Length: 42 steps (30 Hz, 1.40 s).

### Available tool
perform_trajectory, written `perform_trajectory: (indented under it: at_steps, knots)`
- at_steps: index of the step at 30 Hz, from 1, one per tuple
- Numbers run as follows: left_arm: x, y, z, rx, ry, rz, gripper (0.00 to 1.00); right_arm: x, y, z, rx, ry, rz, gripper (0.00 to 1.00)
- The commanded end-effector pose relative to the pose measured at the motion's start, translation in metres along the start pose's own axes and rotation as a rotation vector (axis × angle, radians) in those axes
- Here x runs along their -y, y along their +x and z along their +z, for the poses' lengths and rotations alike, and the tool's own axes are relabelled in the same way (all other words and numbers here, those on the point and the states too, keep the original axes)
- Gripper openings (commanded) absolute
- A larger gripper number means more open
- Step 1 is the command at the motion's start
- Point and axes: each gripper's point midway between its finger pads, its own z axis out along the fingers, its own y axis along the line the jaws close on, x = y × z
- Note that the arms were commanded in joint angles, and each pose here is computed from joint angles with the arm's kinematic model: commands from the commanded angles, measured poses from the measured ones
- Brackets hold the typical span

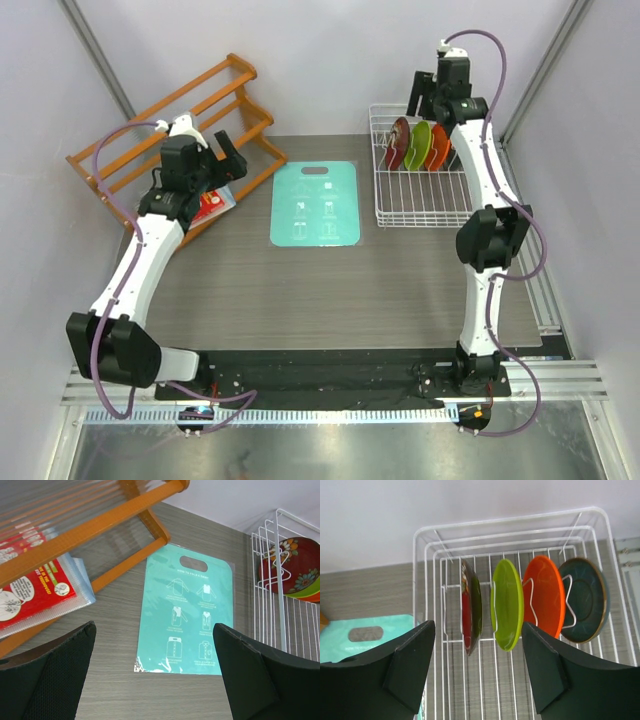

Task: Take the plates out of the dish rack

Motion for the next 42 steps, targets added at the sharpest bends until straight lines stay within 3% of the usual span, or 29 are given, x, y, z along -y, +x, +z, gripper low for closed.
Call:
perform_trajectory:
  at_steps: [1,10,12,15,27,30,36,42]
  knots:
    - [0.015,0.006,0.012,-0.006,0.062,-0.007,0.99,-0.007,0.016,0.014,-0.045,-0.013,-0.005,0.75]
    - [0.009,0.023,0.031,-0.035,0.051,0.004,1.00,-0.022,0.052,0.050,-0.089,-0.017,-0.055,0.68]
    - [0.007,0.027,0.034,-0.042,0.042,0.004,1.00,-0.023,0.053,0.053,-0.088,-0.014,-0.062,0.60]
    - [0.005,0.029,0.036,-0.048,0.037,0.006,0.99,-0.022,0.064,0.060,-0.107,-0.006,-0.064,0.54]
    - [-0.003,0.036,0.034,-0.049,0.012,0.027,1.00,-0.001,0.084,0.087,-0.096,0.143,-0.152,0.45]
    - [-0.006,0.037,0.035,-0.047,0.004,0.033,0.99,-0.006,0.083,0.095,-0.074,0.137,-0.166,0.34]
    - [-0.012,0.040,0.036,-0.052,-0.020,0.045,1.00,-0.015,0.081,0.097,-0.046,0.132,-0.201,0.01]
    - [-0.014,0.043,0.040,-0.061,-0.033,0.048,0.99,-0.027,0.049,0.074,0.060,0.228,-0.278,0.01]
